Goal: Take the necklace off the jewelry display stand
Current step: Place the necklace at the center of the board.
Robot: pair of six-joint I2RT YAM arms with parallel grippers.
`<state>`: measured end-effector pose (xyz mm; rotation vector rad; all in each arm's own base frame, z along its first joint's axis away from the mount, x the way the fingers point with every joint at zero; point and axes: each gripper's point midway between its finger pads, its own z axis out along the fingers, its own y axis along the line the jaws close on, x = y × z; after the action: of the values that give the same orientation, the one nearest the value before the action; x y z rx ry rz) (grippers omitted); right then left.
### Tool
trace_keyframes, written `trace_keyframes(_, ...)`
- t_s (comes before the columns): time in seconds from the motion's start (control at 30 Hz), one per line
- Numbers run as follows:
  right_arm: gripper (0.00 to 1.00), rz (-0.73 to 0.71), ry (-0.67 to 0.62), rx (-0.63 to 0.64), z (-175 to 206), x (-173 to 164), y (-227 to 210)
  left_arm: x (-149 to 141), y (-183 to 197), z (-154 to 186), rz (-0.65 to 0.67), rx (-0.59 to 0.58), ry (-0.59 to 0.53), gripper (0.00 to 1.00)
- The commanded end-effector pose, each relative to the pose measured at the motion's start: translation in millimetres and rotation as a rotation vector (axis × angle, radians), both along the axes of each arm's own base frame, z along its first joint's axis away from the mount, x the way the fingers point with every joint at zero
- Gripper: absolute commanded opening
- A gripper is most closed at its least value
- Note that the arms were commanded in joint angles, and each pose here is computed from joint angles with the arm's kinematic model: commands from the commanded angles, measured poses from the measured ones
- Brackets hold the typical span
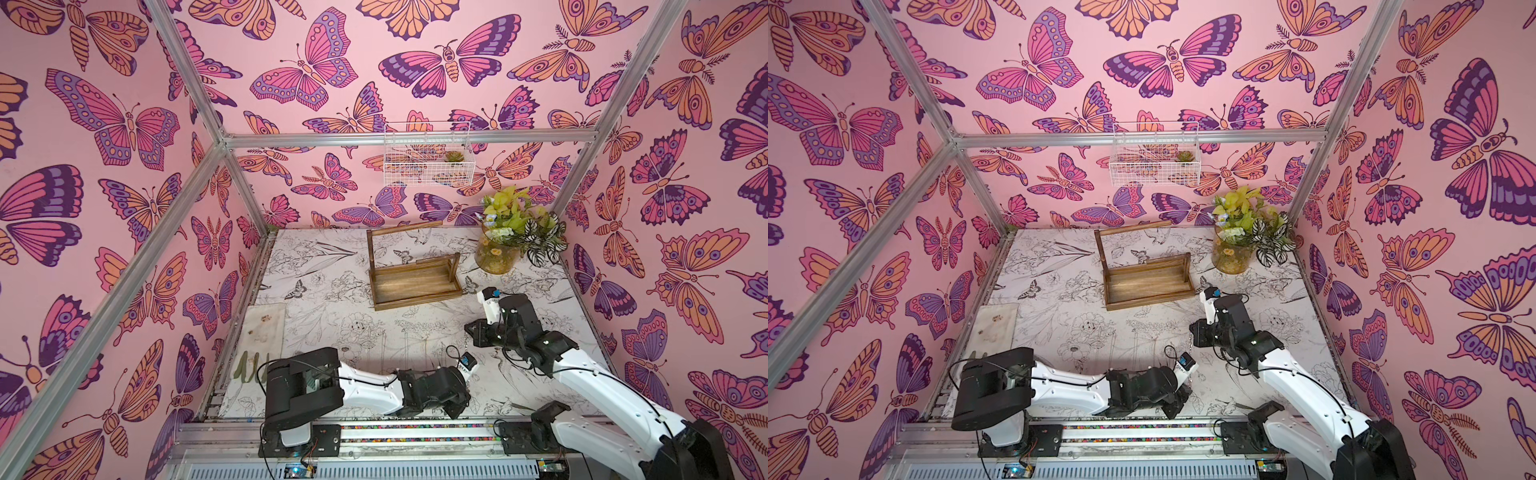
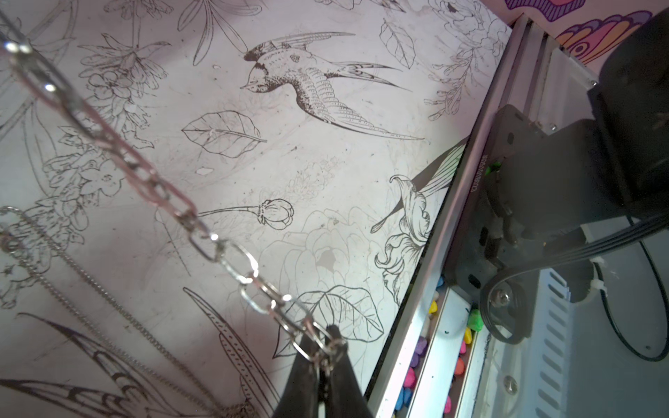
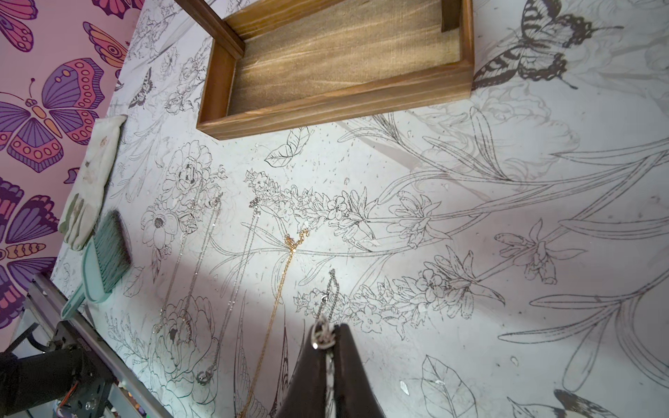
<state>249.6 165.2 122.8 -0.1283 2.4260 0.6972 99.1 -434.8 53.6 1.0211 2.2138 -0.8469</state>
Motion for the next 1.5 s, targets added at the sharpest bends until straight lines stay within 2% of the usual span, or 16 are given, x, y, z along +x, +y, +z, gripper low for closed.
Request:
trace_keyframes(0.0, 0.00, 0.001, 0.004, 0.018, -3.4, 0.1, 3.8, -3.8, 3.3, -14.2, 0.003, 0.016, 0.018, 0.00)
trace_keyframes(0.47, 0.00, 0.010, 0.074, -0.007, -35.6, -2.6, 7.7, -17.8, -0.7, -23.0, 0.000, 0.019, 0.066, 0.00)
trace_keyframes(0.83, 0.00, 0.016, 0.101, -0.041, -52.8, -5.0, 6.2, -17.8, 1.1, -36.0, 0.040, 0.096, 0.073, 0.00)
trace_keyframes(1.47, 0.00, 0.012, 0.142, -0.076, -72.1, -3.9, 4.4, -20.2, 4.6, -49.0, 0.065, 0.149, 0.111, 0.02)
